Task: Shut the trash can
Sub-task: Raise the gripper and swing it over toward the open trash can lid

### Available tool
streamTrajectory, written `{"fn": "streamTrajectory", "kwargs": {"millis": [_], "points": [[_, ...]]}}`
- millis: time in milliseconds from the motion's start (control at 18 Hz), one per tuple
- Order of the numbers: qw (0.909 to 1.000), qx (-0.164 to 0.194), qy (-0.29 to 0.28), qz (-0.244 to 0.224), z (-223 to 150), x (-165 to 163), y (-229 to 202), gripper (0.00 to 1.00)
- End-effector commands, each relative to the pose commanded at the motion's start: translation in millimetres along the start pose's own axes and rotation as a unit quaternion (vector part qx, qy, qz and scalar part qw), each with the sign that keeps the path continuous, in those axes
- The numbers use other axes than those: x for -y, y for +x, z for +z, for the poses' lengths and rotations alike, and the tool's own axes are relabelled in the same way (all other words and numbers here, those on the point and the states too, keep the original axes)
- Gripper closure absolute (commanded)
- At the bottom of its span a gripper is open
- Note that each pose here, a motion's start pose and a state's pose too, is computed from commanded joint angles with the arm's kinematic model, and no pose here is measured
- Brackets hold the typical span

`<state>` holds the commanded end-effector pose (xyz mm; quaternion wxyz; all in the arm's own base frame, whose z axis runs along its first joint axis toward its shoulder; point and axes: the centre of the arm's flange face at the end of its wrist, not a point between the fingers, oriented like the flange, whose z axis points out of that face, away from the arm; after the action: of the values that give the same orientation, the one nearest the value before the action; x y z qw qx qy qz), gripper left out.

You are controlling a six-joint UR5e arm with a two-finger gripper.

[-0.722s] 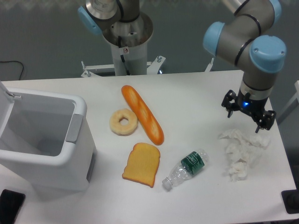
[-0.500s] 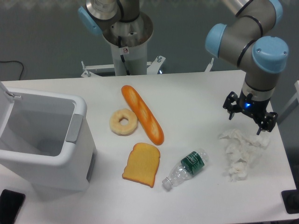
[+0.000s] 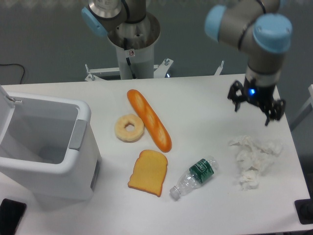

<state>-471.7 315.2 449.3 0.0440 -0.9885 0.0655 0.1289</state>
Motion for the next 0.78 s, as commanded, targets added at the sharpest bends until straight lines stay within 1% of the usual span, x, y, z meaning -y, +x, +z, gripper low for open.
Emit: {"fn": "streamTrajectory", "kwargs": {"millis": [111,222,278,389,500,556,611,722,778], "points": [[0.9999,0.003,0.006,-0.009,-27.3,3.5,28.1,0.00],[0.9997,0.004,0.023,0.004,-49.1,22.3,61.8,0.00],[0.9995,0.006,0.032,-0.003,-63.0,33.7,77.5,0.00],[0.9979,0.005,0.042,-0.049,-84.2,53.3,104.2,0.00],[0.9968,0.002,0.058,-0.055,-106.1,82.8,140.9,0.00],[0.9962,0.001,0.065,-0.058,-113.1,94.0,154.7,0.00],[0.9950,-0.003,0.070,-0.071,-115.5,100.9,163.0,0.00],[0.9904,-0.020,0.103,-0.090,-123.6,124.2,188.0,0.00],[0.9886,-0.023,0.114,-0.096,-132.1,132.4,201.7,0.00]]}}
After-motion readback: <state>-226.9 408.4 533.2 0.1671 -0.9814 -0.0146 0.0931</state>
